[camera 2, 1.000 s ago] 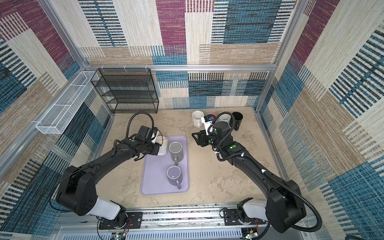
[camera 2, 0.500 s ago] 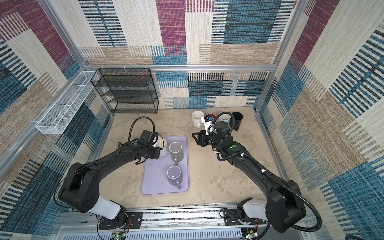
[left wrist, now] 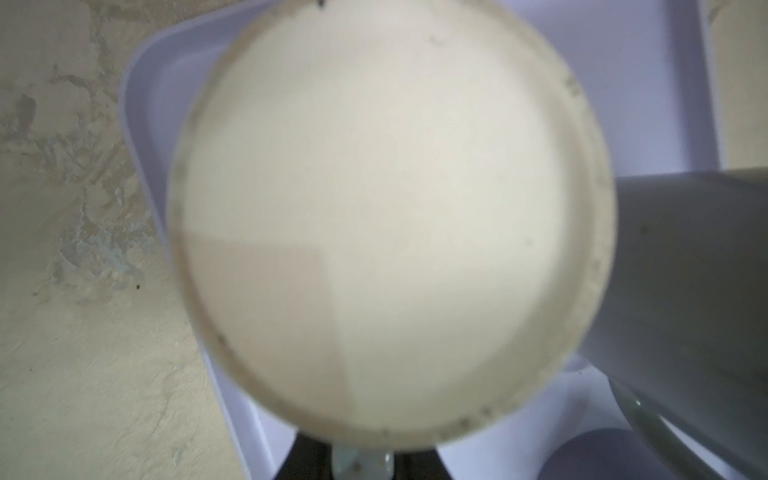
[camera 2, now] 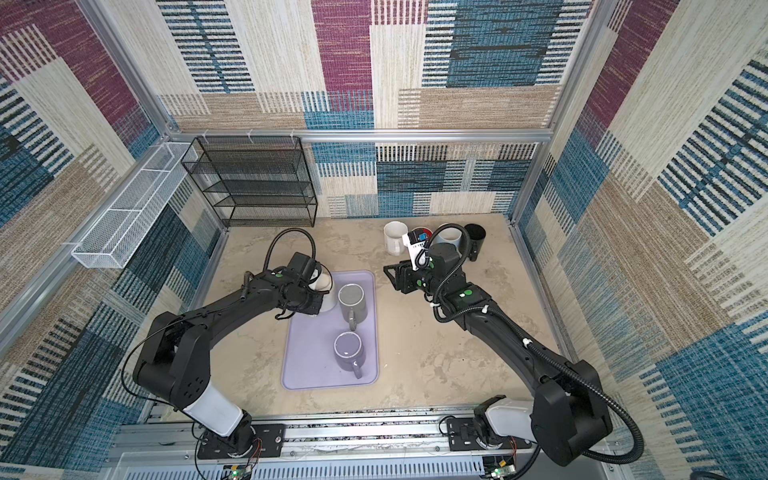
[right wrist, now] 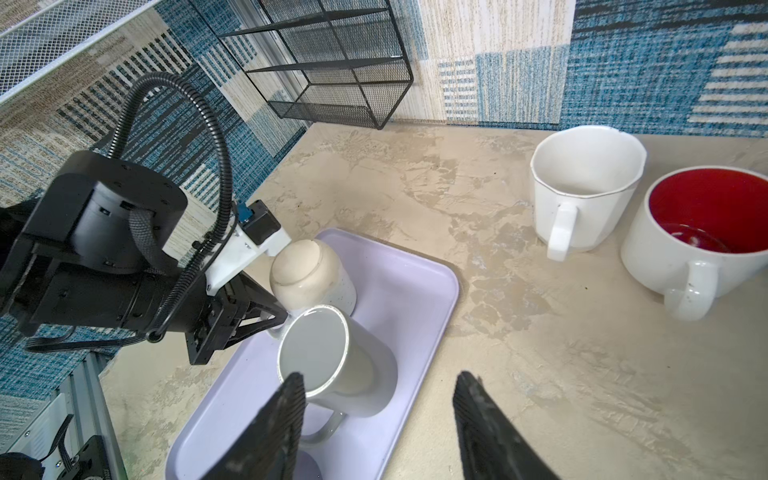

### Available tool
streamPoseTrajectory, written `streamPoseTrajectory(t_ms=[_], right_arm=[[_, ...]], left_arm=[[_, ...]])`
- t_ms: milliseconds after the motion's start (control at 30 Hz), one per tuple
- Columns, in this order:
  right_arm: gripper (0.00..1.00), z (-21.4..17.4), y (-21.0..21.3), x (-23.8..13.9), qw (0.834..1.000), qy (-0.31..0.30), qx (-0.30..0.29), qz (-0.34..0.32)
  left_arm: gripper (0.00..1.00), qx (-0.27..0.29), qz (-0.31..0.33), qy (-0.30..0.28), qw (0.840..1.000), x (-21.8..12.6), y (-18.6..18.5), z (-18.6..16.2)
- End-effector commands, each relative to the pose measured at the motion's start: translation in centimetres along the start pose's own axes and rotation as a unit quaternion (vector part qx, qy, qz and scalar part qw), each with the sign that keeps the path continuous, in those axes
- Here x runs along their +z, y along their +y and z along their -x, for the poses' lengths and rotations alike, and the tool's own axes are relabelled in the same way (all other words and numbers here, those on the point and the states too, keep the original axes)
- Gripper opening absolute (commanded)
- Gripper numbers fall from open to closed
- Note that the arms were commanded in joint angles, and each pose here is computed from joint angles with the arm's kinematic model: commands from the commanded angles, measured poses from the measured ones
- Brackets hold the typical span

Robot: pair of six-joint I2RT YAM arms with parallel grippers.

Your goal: Turn the mug right side up

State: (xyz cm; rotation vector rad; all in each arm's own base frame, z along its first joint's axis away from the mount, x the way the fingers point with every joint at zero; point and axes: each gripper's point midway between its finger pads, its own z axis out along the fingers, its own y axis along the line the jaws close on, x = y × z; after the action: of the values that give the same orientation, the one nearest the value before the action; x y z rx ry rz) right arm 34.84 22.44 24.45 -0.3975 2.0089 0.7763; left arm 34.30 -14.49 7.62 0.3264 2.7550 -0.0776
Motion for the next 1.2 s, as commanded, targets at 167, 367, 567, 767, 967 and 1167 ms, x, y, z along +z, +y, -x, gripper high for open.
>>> streamPoseTrajectory(t_ms=[167,367,567,767,967,1167], right_arm=[[0.60,0.6,0.2,-0.2,1.000,-0.012,-0.006,0.002],[0.60,0.8,0.2,-0.2,1.000,-0.013,-0.006,0.001],[0.60,0.9,0.2,-0.3,1.000,-0.014,-0.007,0.001],[0.60,0.9,0.3,-0.4,1.000,-0.015,-0.007,0.001],[0.60,0.7,0.2,-0.3,1.000,-0.014,-0.006,0.001],[0.60,0.7,0.2,-0.3,1.000,-0.015,-0.006,0.001]], left_arm=[[0.20,0.011,0.016,0.040,0.999,0.1,0.5,-1.0],[0.31,0.017,0.025,0.041,0.999,-0.1,0.8,-0.4],[0.34,0.032,0.030,0.054,0.998,0.0,0.8,0.0],[0.34,0.040,0.021,0.067,0.997,0.1,0.4,0.1],[0.30,0.037,0.009,0.080,0.996,0.8,0.0,-0.2],[0.25,0.029,0.020,0.084,0.996,1.3,0.3,-0.4]])
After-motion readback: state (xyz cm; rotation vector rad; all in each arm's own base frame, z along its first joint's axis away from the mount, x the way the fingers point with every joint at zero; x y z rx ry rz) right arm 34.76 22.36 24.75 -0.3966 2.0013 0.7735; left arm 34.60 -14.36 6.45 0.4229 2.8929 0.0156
